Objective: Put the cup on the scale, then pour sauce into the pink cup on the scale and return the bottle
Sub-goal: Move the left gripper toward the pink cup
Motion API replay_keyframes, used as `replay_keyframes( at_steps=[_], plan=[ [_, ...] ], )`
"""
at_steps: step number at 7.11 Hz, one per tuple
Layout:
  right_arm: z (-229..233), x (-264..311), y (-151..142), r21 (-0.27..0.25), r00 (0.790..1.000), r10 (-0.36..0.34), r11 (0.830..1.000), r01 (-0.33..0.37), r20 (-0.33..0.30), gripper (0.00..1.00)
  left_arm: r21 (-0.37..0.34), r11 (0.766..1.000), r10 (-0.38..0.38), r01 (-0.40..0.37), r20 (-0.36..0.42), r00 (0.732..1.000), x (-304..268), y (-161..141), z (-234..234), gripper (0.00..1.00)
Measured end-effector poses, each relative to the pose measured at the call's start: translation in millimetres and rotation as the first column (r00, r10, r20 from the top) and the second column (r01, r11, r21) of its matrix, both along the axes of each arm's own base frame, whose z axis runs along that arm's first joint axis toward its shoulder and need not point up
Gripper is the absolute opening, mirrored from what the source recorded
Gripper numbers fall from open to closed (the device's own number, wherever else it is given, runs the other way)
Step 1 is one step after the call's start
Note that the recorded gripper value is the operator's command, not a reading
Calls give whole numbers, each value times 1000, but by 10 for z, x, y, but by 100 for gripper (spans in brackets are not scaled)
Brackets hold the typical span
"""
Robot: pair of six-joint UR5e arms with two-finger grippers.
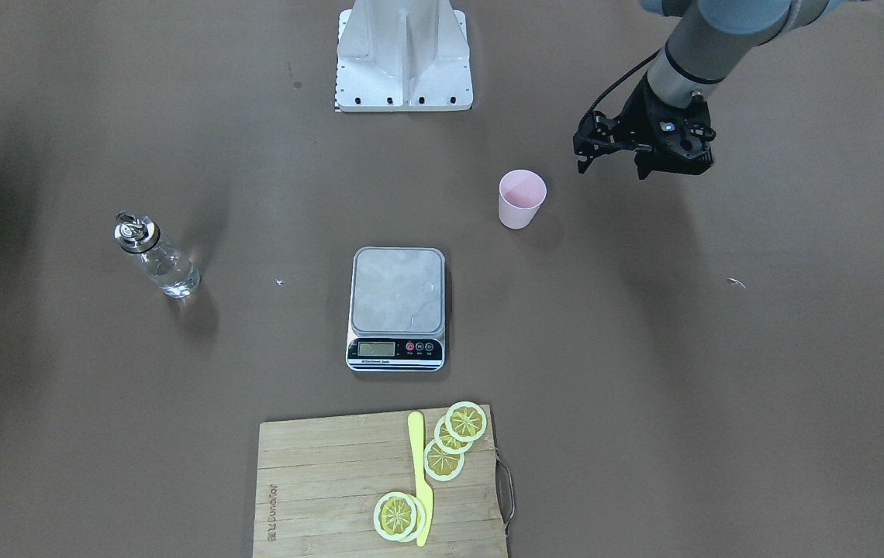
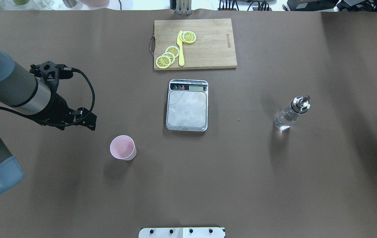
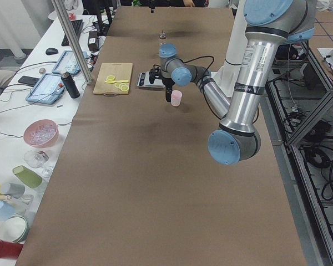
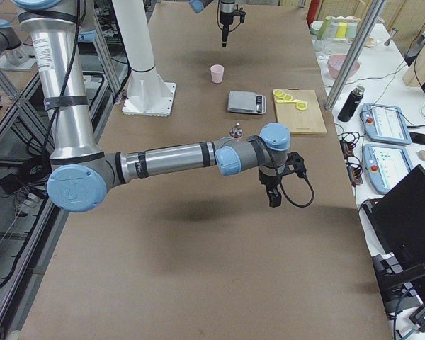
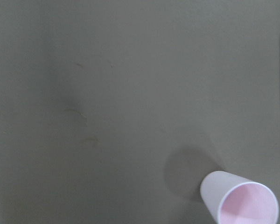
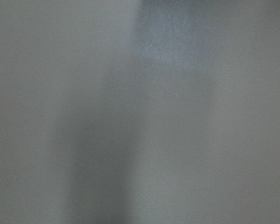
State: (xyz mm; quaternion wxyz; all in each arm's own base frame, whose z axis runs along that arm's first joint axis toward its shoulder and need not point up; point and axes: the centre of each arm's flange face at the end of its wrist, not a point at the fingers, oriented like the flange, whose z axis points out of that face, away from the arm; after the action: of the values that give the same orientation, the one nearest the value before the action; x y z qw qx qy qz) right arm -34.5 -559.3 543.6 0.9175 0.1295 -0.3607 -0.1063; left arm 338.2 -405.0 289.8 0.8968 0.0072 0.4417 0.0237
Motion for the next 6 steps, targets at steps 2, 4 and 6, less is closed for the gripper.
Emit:
replay_keyframes(
  at_steps=[2,4,6],
  plan=[
    [-69,13,138,109,1000,2,994,-3,11,100,-6,1000,-11,11,8,1000,201,105,-69,99],
    [-156,-48,166,135,998,-29,991,20,60,100,-2,1000,-27,27,34,999,398,195,-54,98],
    [-298,-110,183,164,995,-55,986,41,83,99,-1,1000,-19,19,42,999,604,208,-80,93]
  ],
)
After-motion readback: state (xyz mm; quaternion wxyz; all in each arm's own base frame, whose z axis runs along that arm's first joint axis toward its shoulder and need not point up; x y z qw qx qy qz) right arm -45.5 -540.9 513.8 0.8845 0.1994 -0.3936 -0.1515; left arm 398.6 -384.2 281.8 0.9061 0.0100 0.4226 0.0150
